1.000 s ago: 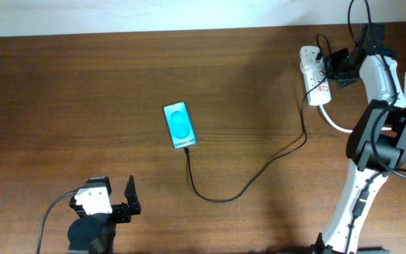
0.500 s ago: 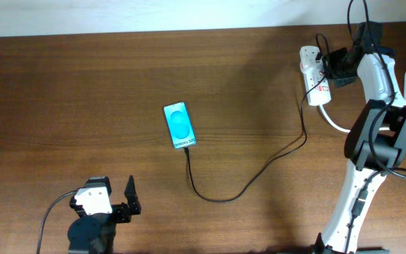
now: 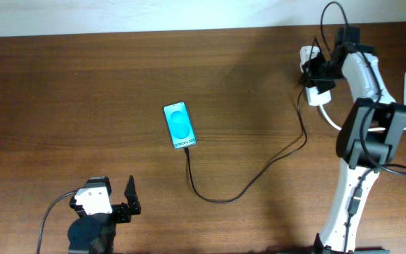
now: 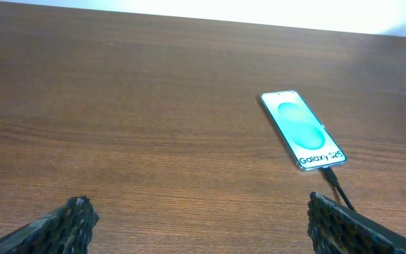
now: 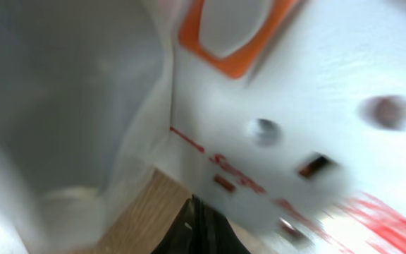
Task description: Plug charger to phone and switch on socket
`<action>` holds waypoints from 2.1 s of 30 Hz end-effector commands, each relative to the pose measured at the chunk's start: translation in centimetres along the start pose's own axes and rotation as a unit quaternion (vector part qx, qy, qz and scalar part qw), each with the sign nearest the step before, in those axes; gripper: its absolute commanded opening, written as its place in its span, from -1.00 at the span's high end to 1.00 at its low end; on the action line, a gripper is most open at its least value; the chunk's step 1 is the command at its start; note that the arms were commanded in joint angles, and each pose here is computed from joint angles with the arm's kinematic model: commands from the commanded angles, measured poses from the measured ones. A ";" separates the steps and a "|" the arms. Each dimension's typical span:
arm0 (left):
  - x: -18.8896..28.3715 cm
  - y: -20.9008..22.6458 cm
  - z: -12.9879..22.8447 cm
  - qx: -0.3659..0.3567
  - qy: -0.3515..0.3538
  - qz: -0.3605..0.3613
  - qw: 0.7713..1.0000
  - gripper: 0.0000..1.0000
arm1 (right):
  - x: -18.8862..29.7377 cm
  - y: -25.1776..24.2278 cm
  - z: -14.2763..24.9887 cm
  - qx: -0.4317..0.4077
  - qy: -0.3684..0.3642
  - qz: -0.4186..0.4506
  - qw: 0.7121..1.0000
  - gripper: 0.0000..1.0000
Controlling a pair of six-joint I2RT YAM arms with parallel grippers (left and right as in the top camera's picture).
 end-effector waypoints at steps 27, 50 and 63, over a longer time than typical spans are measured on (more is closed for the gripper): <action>0.0 0.0 0.4 0.004 0.007 -0.002 1.000 -0.99 | 39.9 -4.2 13.1 0.175 -0.303 -0.062 0.935 0.91; 0.0 0.0 0.4 0.004 0.008 -0.002 1.000 -0.99 | 49.5 -18.8 34.0 0.375 -0.402 -0.127 0.826 -0.62; 0.0 0.1 0.9 0.003 0.020 -0.003 1.000 -0.98 | 49.9 -23.7 37.7 0.470 -0.465 -0.114 0.742 -0.97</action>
Point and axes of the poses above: each gripper's point midway between its finger pads, its own x axis back along the fingers, its own y axis along the line the jaws close on, z = x × y, the point moved 4 cm from there along x, back along the fingers, and after that the axes turned 2 degrees about -x, right-handed, at the moved point
